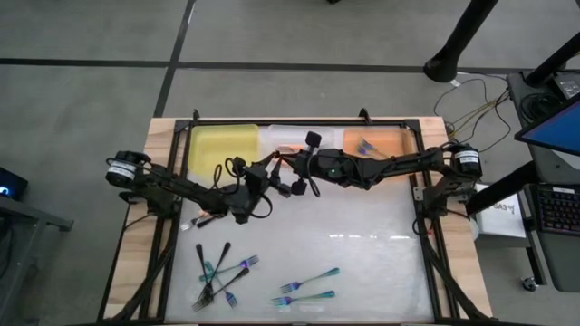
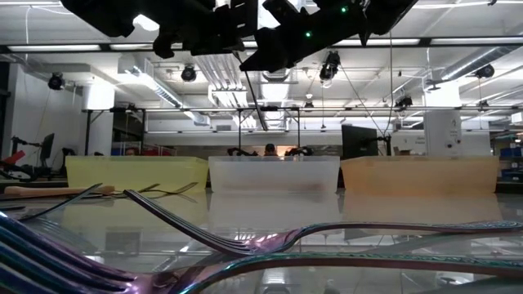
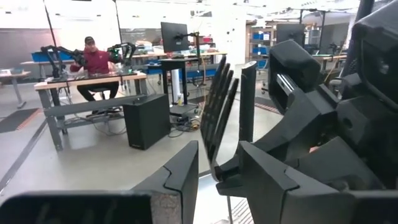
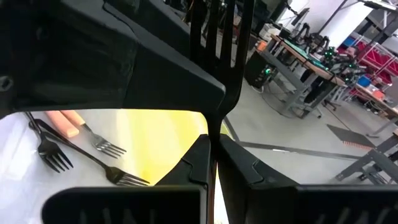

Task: Sort silverware by color (type)
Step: Put the black fork into the yellow bin

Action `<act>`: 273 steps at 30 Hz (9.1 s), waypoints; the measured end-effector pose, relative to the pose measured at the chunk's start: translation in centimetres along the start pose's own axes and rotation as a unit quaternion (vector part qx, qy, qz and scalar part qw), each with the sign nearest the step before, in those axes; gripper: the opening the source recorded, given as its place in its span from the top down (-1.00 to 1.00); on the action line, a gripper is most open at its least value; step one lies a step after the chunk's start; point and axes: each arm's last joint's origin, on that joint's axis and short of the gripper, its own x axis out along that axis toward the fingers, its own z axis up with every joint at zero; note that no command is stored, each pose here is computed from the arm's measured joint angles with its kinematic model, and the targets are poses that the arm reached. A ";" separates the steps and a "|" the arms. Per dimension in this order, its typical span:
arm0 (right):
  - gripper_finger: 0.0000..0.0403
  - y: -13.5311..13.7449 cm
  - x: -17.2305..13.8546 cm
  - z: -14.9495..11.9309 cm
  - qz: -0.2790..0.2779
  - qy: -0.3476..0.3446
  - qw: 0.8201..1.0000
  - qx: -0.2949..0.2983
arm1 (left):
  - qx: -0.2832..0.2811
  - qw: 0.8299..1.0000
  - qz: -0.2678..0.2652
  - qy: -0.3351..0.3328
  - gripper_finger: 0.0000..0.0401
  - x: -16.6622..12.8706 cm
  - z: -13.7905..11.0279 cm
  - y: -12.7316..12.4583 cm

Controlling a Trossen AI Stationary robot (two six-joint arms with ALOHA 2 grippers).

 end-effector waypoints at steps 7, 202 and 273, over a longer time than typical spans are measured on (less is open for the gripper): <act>0.95 0.0 0.0 0.0 -0.001 0.001 1.000 0.000 | -0.002 1.000 0.004 0.001 0.52 0.0 0.0 0.0; 0.41 -5.7 1.2 -5.2 -0.095 0.171 0.978 0.071 | 0.334 0.760 -0.063 0.554 1.00 11.9 -1.5 19.0; 0.41 -4.6 0.2 -6.9 -0.023 0.270 0.960 0.068 | 0.091 0.614 -0.182 0.763 0.51 -10.6 -4.0 4.9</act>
